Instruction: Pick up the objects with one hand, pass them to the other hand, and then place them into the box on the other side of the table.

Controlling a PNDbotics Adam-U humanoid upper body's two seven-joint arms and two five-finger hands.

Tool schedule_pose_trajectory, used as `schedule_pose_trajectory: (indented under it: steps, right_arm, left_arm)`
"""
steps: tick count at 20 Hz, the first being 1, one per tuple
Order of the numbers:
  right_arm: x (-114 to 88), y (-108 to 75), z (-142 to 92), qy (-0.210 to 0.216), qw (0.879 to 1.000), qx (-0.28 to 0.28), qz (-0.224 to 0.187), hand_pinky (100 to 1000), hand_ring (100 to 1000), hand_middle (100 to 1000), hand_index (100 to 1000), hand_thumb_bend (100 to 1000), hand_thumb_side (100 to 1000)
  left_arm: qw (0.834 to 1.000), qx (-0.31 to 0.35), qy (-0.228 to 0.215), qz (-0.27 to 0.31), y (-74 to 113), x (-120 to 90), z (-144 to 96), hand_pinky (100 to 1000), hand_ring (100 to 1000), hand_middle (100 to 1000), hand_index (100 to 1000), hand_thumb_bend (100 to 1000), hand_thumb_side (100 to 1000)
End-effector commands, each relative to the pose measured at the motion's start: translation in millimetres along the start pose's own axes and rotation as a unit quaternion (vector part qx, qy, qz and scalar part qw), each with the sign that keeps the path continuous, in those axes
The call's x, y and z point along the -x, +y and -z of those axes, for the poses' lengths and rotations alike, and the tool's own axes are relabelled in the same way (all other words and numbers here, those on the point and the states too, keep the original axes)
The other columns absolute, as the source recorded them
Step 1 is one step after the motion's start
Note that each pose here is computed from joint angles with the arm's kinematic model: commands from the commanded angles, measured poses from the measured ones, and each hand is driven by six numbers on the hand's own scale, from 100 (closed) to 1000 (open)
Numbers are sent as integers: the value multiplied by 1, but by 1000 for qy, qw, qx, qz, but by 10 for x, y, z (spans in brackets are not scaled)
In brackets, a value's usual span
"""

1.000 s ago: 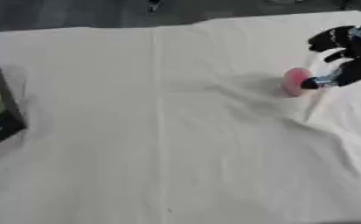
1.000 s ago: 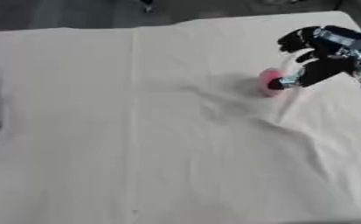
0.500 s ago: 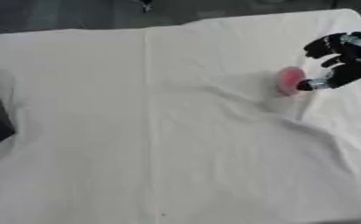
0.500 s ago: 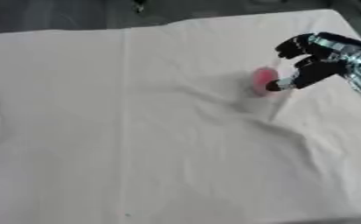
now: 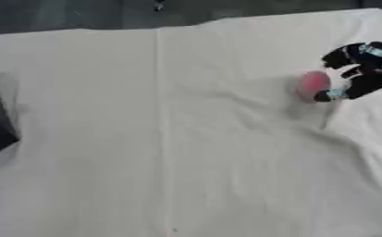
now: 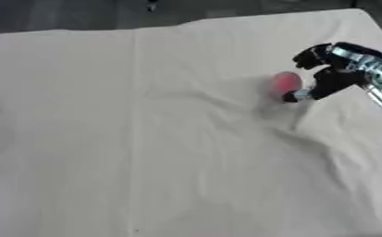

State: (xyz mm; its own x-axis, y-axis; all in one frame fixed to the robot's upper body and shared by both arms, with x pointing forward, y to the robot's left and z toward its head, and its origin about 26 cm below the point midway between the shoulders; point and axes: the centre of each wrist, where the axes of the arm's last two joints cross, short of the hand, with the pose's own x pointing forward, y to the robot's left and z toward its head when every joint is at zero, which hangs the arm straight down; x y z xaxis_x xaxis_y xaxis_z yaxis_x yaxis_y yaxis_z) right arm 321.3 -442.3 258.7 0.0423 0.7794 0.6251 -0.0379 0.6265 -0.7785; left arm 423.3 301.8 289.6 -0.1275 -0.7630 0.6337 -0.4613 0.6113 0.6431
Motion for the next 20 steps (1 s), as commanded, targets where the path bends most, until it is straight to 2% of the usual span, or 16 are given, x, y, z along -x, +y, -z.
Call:
schedule_pose_trajectory:
  steps: [1, 3, 5, 7, 20]
  right_arm:
    - [-34, -130, -31, 2, 1000, 16, -18, 828, 883, 754, 801, 646, 103]
    - [-17, -127, -29, 5, 1000, 17, -20, 828, 882, 753, 800, 642, 102]
    - [3, -130, -31, 11, 999, 22, -23, 829, 881, 751, 796, 611, 176]
    - [24, -121, -33, 15, 999, 27, -26, 828, 879, 749, 794, 608, 176]
    - [102, -111, -41, 32, 998, 49, -32, 817, 846, 672, 748, 543, 100]
  left_arm:
    - [1000, -21, -11, -3, 167, -75, 49, 750, 740, 784, 725, 874, 456]
    - [1000, -22, -11, -4, 173, -82, 50, 750, 740, 784, 724, 874, 456]
    - [1000, -24, -12, -5, 181, -90, 51, 750, 740, 784, 724, 874, 457]
    - [1000, -25, -12, -6, 190, -95, 52, 750, 740, 784, 724, 874, 456]
    - [1000, -26, -10, -10, 197, -94, 48, 755, 740, 781, 723, 872, 456]
